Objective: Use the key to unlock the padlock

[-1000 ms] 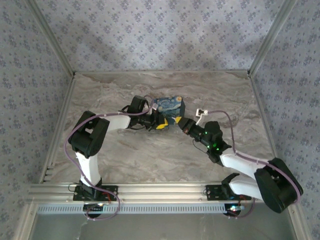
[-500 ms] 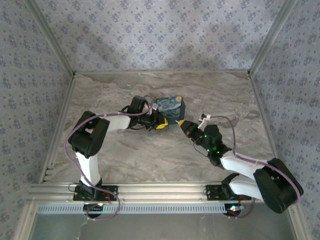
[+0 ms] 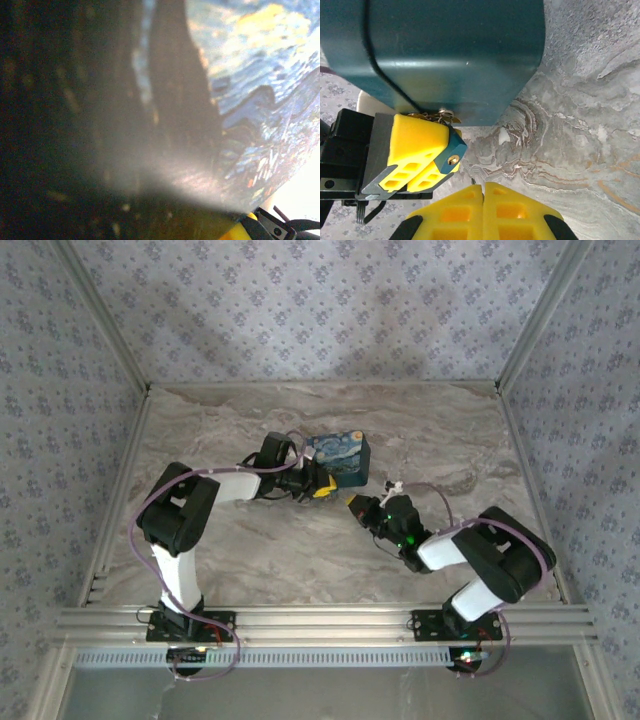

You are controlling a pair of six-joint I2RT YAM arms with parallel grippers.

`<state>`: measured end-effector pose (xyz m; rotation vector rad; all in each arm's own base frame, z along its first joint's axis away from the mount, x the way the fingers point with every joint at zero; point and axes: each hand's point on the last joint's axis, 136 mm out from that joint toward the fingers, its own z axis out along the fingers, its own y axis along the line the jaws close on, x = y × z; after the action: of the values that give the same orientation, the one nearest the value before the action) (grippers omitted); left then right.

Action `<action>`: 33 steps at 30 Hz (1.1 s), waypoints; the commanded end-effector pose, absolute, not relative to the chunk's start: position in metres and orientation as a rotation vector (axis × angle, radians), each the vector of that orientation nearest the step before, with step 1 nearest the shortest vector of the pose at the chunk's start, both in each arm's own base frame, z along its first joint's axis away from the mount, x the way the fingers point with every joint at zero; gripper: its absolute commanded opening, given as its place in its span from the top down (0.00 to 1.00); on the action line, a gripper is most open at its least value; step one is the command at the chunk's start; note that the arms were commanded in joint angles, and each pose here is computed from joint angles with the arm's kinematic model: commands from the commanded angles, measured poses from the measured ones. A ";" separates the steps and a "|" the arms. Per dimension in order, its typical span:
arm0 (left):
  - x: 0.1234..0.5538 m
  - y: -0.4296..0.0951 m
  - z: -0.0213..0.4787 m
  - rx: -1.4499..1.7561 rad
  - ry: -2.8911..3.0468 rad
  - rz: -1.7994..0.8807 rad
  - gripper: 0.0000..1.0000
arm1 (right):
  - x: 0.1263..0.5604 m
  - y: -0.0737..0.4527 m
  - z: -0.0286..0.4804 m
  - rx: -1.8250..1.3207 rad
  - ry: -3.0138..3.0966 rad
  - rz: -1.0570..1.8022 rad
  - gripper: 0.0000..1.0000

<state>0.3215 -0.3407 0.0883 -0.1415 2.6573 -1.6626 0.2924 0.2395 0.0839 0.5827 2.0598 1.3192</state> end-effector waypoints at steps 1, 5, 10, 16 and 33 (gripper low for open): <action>0.316 -0.341 0.097 -0.179 2.652 -1.685 0.96 | 0.303 0.247 0.109 0.581 1.944 1.403 1.00; 0.316 -0.342 0.097 -0.188 2.636 -1.694 0.96 | 0.304 0.249 0.109 0.588 1.939 1.418 1.00; 0.318 -0.343 0.098 -0.199 2.621 -1.703 0.96 | 0.306 0.252 0.108 0.588 1.932 1.435 1.00; 0.319 -0.344 0.099 -0.198 2.615 -1.706 0.96 | 0.309 0.255 0.108 0.582 1.933 1.442 1.00; 0.315 -0.347 0.096 -0.198 2.619 -1.718 0.96 | 0.313 0.256 0.106 0.583 1.922 1.444 1.00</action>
<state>0.3247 -0.3422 0.0896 -0.2097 2.6139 -1.6785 0.3064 0.2502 0.0911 0.5997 1.9801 1.4005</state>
